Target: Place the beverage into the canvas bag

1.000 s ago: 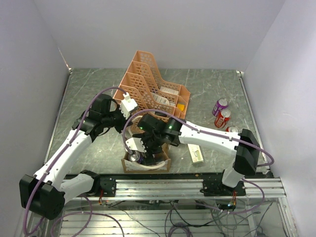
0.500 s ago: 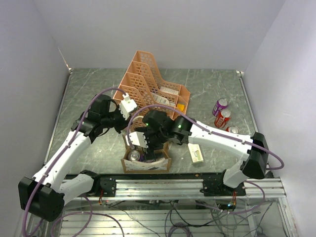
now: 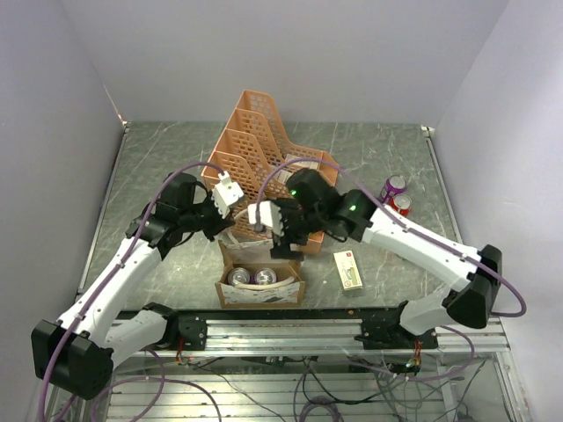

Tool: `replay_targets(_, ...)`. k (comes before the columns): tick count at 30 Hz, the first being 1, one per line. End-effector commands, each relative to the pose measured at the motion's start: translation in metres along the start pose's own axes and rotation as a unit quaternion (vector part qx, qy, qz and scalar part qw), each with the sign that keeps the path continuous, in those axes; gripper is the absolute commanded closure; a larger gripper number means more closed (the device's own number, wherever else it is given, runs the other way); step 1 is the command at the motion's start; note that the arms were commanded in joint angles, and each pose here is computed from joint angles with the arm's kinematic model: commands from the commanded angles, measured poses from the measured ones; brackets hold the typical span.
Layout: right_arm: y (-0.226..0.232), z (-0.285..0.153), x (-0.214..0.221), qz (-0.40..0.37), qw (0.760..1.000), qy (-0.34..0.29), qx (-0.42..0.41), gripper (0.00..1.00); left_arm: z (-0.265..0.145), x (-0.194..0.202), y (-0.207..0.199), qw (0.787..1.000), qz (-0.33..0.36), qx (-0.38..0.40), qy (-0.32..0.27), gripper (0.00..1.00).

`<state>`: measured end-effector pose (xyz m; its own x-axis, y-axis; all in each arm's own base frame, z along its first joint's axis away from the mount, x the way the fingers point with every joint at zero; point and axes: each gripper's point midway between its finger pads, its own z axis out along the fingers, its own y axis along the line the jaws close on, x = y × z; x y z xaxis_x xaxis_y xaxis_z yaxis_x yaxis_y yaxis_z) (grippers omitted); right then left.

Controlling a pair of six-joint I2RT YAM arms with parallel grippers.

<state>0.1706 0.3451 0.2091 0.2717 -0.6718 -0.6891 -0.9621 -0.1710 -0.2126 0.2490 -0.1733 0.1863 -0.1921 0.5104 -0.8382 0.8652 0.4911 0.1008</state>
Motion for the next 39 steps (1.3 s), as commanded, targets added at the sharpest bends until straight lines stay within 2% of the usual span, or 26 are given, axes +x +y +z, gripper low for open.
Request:
replay_targets(1, -0.022, -0.041, -0.007, 0.028, 0.998, -0.054, 0.035, 0.16, 0.000, -0.003, -0.006, 1.000, 0.022, 0.008, -0.019, 0.93)
replay_targets(5, -0.055, -0.084, 0.010, 0.068, 0.989, -0.077, 0.105, 0.15, 0.000, -0.004, -0.008, 0.999, 0.019, 0.012, -0.023, 0.93)
replay_targets(10, -0.095, -0.144, 0.058, 0.141, 0.957, -0.070, 0.244, 0.13, -0.002, -0.009, -0.010, 0.999, 0.016, 0.018, -0.030, 0.93)
replay_targets(14, -0.114, -0.183, 0.097, 0.201, 0.923, -0.067, 0.321, 0.11, -0.001, -0.009, -0.011, 0.999, 0.016, 0.022, -0.030, 0.93)
replay_targets(19, -0.134, -0.214, 0.163, 0.303, 0.866, -0.023, 0.396, 0.11, -0.003, -0.010, -0.013, 0.999, 0.015, 0.024, -0.032, 0.93)
replay_targets(24, -0.135, -0.236, 0.227, 0.371, 0.824, 0.030, 0.428, 0.08, -0.004, -0.008, -0.016, 0.999, 0.018, 0.023, -0.035, 0.93)
replay_targets(28, -0.125, -0.247, 0.266, 0.412, 0.802, 0.066, 0.427, 0.05, -0.006, -0.010, -0.016, 0.999, 0.018, 0.024, -0.037, 0.93)
replay_targets(33, -0.110, -0.251, 0.308, 0.434, 0.789, 0.108, 0.421, 0.01, -0.005, -0.011, -0.015, 0.999, 0.014, 0.023, -0.034, 0.93)
replay_targets(39, -0.095, -0.236, 0.340, 0.467, 0.788, 0.124, 0.383, 0.00, -0.006, -0.010, -0.014, 0.999, 0.018, 0.018, -0.034, 0.93)
